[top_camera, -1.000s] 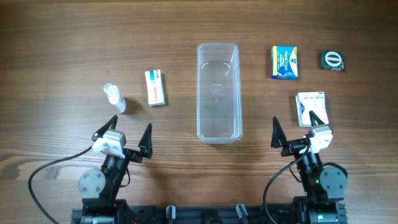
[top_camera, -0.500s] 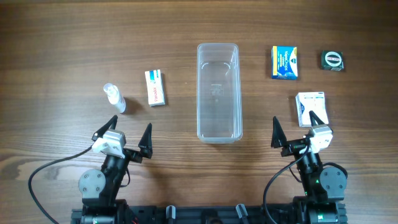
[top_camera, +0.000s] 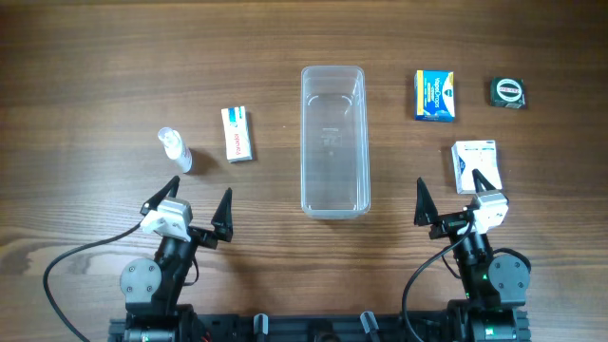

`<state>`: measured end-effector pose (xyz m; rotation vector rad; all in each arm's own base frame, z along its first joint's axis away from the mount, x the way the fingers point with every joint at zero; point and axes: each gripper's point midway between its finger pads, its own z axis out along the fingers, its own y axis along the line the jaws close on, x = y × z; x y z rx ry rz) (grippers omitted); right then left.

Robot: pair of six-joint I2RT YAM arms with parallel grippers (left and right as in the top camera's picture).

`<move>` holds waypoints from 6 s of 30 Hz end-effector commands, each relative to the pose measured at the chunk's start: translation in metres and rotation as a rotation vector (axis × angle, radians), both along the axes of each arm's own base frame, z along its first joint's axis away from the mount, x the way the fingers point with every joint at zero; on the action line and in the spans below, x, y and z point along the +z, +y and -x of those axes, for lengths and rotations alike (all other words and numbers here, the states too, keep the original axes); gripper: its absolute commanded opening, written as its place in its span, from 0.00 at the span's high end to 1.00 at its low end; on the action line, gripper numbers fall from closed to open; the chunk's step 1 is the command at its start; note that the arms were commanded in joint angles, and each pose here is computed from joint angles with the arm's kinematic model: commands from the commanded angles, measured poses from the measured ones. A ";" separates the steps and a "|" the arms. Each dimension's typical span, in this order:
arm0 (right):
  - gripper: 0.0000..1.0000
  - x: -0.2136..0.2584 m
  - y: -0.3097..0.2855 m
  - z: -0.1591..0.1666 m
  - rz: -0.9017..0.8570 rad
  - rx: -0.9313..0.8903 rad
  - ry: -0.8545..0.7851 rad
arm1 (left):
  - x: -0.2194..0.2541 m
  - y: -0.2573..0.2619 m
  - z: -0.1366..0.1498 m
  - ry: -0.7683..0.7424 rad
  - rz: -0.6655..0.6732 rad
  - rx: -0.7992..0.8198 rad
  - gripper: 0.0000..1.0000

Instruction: Pack container

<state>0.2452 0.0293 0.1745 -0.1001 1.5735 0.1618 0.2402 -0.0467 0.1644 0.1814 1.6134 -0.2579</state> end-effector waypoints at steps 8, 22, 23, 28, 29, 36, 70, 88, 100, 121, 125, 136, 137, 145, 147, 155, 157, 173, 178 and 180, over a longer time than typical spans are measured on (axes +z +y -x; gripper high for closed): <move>0.00 0.004 0.022 0.005 -0.389 0.131 0.076 | -0.003 -0.001 0.000 0.004 -0.013 -0.010 0.00; 0.00 0.133 0.041 0.013 -0.355 0.257 0.050 | -0.003 -0.001 0.000 0.004 -0.013 -0.009 0.00; 0.00 0.136 0.038 -0.003 -0.303 0.217 0.131 | -0.003 -0.001 0.000 0.004 -0.013 -0.010 0.00; 0.00 0.129 0.014 -0.099 -0.162 0.028 0.586 | -0.003 -0.001 0.000 0.004 -0.013 -0.010 0.00; 0.00 0.106 0.000 -0.123 -0.101 -0.050 0.741 | -0.003 -0.001 0.000 0.004 -0.013 -0.010 0.00; 0.00 0.012 -0.011 -0.201 0.136 -0.019 1.105 | -0.003 -0.001 0.000 0.004 -0.013 -0.010 0.00; 0.00 -0.167 -0.046 -0.238 0.121 -0.117 1.319 | -0.003 -0.001 0.000 0.004 -0.013 -0.009 0.00; 0.00 -0.182 -0.031 -0.237 0.202 -0.127 1.319 | -0.003 -0.001 0.000 0.004 -0.013 -0.010 0.00; 0.16 -0.182 -0.051 -0.238 0.238 -0.257 1.314 | -0.003 -0.001 0.000 0.004 -0.013 -0.010 0.00; 0.27 0.043 0.089 -0.149 -0.015 0.137 1.108 | -0.003 -0.001 0.000 0.004 -0.013 -0.010 0.00; 0.23 0.035 0.146 -0.133 0.011 0.113 1.127 | -0.003 -0.001 0.000 0.004 -0.013 -0.010 0.00; 0.23 -0.067 0.187 -0.162 0.061 0.013 1.237 | -0.003 -0.001 0.000 0.004 -0.013 -0.010 0.00; 0.23 -0.074 0.186 -0.165 0.072 0.000 1.239 | -0.003 -0.001 0.000 0.004 -0.013 -0.010 0.00; 0.15 -0.088 0.176 -0.178 0.120 -0.071 1.207 | -0.003 -0.001 0.000 0.004 -0.013 -0.009 0.00; 0.11 -0.088 0.176 -0.178 0.123 -0.065 1.205 | -0.003 -0.001 0.000 0.004 -0.013 -0.010 0.00; 0.01 0.009 0.169 -0.186 0.071 -0.003 1.048 | -0.003 -0.001 0.000 0.004 -0.013 -0.010 0.00; 0.01 0.072 0.146 -0.184 0.097 0.034 0.917 | -0.003 -0.001 0.000 0.004 -0.013 -0.010 0.00; 0.10 0.072 -0.098 -0.156 -0.028 -0.363 1.044 | -0.003 -0.001 0.000 0.004 -0.013 -0.010 0.00; 0.00 0.023 -0.099 -0.111 -0.057 -0.341 1.297 | -0.003 -0.001 0.000 0.004 -0.013 -0.010 0.00; 0.01 0.011 -0.088 -0.092 -0.036 -0.262 1.386 | -0.003 -0.001 0.000 0.004 -0.013 -0.010 0.00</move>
